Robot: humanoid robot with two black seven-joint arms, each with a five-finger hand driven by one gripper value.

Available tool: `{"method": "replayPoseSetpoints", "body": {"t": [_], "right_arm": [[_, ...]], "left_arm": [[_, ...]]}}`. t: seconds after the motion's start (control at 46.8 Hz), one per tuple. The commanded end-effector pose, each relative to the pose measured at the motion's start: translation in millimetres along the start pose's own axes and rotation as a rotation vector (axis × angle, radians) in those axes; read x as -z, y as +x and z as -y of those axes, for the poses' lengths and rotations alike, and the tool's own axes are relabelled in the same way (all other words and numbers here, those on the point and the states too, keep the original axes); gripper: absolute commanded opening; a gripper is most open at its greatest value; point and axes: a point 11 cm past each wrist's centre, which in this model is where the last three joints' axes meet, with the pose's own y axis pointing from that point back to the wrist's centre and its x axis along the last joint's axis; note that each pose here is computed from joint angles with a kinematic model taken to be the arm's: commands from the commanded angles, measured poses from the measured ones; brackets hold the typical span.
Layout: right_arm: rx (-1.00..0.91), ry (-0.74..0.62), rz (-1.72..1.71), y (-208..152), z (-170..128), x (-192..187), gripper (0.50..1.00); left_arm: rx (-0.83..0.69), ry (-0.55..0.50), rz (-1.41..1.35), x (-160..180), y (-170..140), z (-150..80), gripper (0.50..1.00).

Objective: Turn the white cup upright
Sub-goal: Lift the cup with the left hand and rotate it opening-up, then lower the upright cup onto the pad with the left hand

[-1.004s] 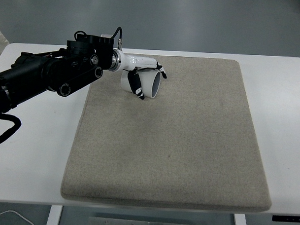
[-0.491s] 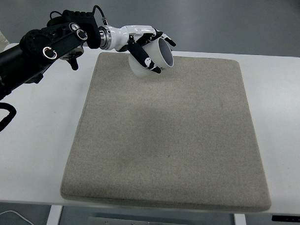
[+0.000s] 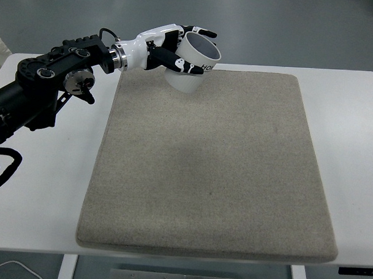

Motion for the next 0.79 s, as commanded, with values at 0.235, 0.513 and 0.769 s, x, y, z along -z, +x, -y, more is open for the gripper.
{"method": "replayPoseSetpoints", "body": {"t": [0.235, 0.513, 0.769], "right_arm": [[-0.001, 0.0, 0.0, 0, 0, 0, 0.93], [-0.001, 0.0, 0.0, 0, 0, 0, 0.93], [0.0, 0.0, 0.0, 0, 0, 0, 0.93]], "left_arm": [[-0.063, -0.126, -0.129, 36, 1, -24, 0.617], [-0.101, -0.196, -0.166, 60, 1, -44, 0.619], [-0.148, -0.134, -0.136, 76, 15, -61, 0.621]]}}
